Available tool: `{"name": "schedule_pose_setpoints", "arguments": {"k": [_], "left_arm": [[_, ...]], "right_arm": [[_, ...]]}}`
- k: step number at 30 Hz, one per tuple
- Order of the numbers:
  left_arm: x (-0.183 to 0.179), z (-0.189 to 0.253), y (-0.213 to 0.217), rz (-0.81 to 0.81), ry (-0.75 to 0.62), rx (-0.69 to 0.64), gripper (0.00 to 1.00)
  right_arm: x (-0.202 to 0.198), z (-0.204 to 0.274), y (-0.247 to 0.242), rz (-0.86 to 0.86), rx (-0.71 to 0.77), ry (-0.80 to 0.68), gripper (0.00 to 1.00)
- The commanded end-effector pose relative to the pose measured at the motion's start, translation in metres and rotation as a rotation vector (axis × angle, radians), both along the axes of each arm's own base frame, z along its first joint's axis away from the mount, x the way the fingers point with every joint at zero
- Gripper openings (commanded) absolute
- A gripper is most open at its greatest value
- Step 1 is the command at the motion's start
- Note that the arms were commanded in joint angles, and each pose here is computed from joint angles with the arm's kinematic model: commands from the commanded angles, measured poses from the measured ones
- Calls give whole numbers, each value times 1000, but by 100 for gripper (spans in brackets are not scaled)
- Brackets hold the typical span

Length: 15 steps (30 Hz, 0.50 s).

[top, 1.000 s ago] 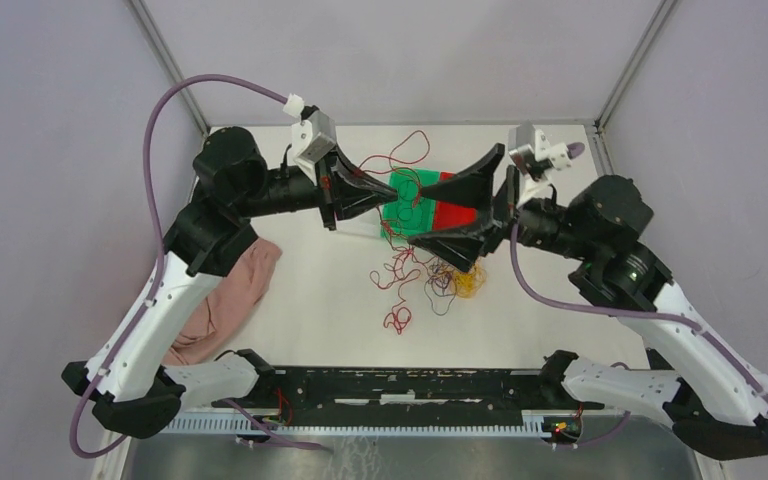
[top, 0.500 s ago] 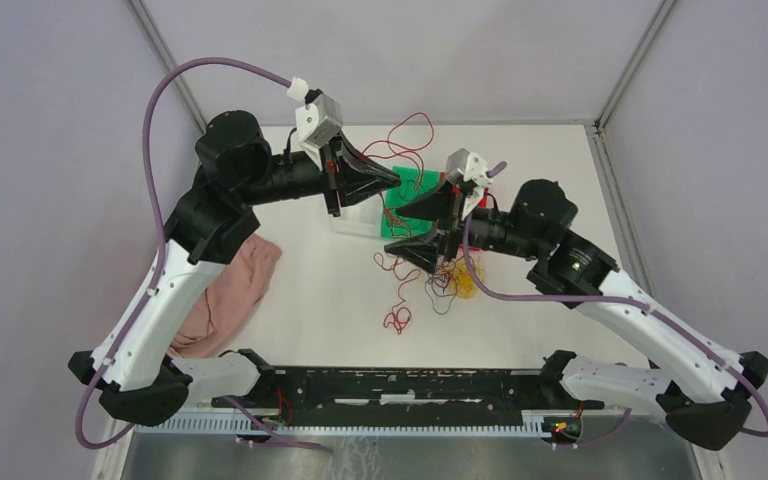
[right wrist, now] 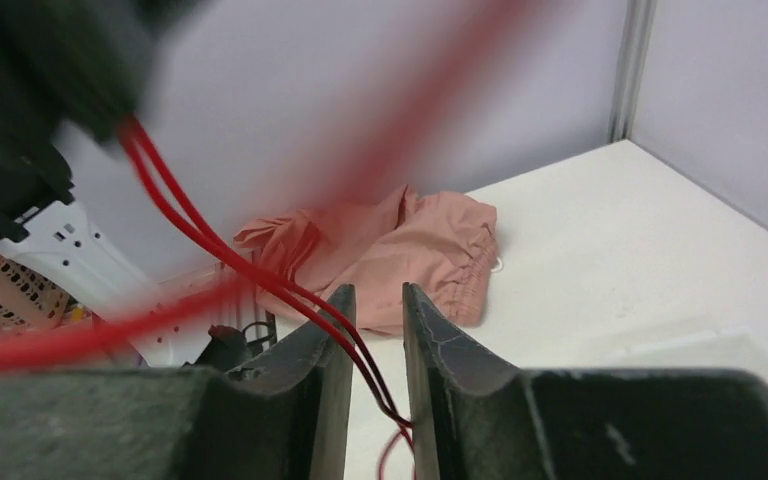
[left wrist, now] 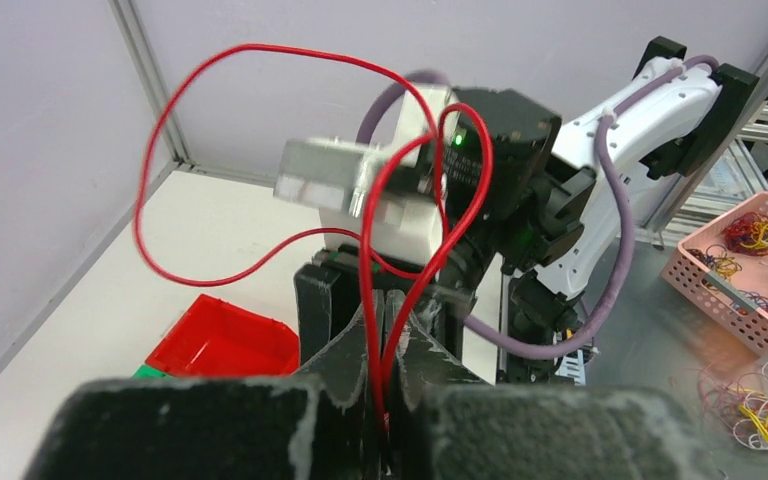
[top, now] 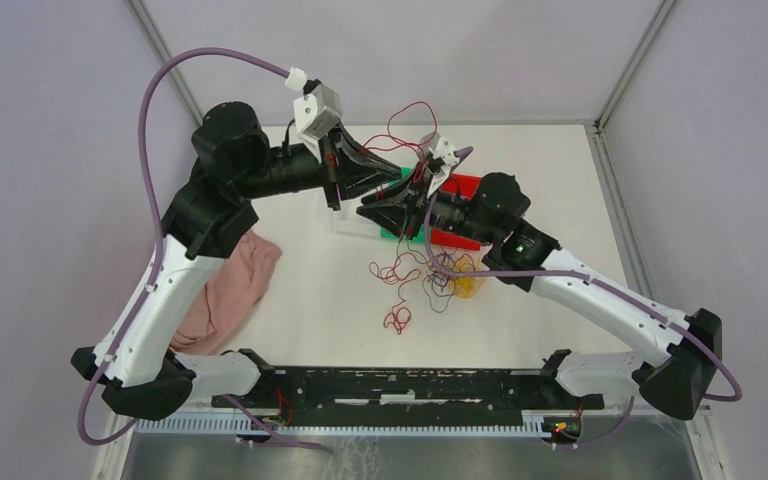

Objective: Untangle the cables
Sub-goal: Untie the cable.

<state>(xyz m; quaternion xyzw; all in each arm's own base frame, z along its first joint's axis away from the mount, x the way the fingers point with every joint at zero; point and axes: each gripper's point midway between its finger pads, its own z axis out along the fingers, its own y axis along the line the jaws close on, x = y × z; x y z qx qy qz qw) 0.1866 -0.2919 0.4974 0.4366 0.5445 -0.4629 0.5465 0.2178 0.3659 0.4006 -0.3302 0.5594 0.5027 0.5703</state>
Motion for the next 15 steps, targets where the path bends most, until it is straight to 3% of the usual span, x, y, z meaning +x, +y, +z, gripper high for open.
{"name": "schedule_pose_setpoints", "arguments": {"k": [1, 8, 15], "left_arm": [[-6, 36, 8, 10, -109, -53, 3], [-9, 68, 15, 31, -187, -95, 3], [-5, 110, 28, 120, -327, -157, 3]], "right_arm": [[10, -6, -7, -72, 53, 1, 27], [27, -64, -21, -186, -2, 73, 20], [36, -107, -29, -249, -50, 140, 20]]}}
